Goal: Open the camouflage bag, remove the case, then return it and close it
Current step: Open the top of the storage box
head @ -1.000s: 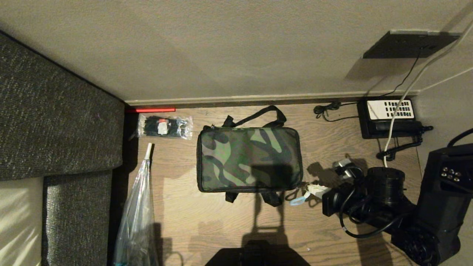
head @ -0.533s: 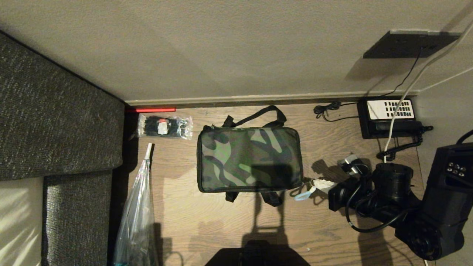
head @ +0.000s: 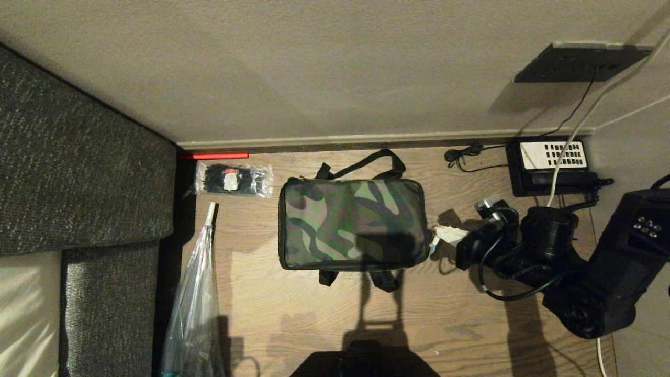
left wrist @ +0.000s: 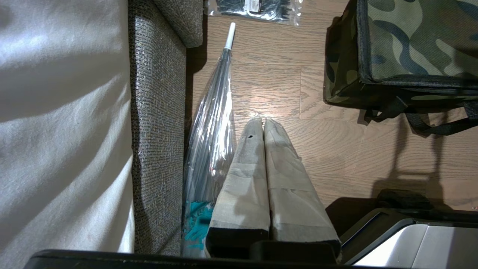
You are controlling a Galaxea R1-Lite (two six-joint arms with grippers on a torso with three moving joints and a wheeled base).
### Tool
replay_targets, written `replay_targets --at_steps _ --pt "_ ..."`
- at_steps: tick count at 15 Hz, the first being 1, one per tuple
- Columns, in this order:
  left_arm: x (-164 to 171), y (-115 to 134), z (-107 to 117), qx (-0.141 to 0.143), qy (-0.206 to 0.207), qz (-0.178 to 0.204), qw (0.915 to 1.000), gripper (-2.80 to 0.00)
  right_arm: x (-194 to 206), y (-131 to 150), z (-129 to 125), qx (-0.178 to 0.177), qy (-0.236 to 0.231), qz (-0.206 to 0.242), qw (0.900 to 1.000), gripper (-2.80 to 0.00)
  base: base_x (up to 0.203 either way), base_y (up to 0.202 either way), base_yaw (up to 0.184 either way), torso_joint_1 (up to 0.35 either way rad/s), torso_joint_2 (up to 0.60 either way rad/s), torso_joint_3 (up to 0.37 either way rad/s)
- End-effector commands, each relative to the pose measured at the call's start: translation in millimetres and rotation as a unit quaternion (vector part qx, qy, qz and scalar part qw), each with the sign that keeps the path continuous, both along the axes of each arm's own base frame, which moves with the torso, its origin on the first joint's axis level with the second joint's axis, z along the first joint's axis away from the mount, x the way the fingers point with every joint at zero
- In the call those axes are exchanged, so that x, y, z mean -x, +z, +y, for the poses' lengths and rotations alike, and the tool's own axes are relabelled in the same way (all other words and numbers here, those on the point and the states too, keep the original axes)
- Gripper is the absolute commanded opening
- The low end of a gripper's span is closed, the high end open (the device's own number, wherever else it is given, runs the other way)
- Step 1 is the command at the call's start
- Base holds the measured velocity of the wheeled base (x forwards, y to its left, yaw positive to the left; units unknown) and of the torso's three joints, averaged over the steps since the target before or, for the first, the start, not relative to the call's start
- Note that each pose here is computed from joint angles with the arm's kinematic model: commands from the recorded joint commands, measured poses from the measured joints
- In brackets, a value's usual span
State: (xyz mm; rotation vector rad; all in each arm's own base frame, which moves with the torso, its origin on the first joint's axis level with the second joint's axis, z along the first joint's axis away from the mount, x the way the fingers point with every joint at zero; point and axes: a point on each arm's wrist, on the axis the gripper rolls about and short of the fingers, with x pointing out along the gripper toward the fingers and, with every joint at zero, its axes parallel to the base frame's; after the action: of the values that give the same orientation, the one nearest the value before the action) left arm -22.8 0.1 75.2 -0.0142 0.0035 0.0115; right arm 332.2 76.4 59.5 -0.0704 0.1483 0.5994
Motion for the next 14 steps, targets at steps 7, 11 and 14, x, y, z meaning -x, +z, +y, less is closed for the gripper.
replay_targets --at_steps 7,11,14 --pt "-0.1 -0.9 0.0 0.001 0.0 0.0 1.0 -2.8 -21.8 4.8 5.2 -0.005 0.003 -0.024 1.0 -2.8 0.0 0.0 0.0 0.0 0.0 0.0" --pt "-0.1 -0.9 0.0 0.0 0.0 0.0 1.0 -2.8 -29.9 9.2 6.8 -0.008 0.002 -0.04 0.999 -2.8 0.0 0.0 0.0 0.0 0.0 0.0" --pt "-0.1 -0.9 0.0 0.001 0.0 0.0 1.0 -2.8 -35.9 12.3 7.4 -0.01 0.001 -0.052 0.999 -2.8 0.0 0.0 0.0 0.0 0.0 0.0"
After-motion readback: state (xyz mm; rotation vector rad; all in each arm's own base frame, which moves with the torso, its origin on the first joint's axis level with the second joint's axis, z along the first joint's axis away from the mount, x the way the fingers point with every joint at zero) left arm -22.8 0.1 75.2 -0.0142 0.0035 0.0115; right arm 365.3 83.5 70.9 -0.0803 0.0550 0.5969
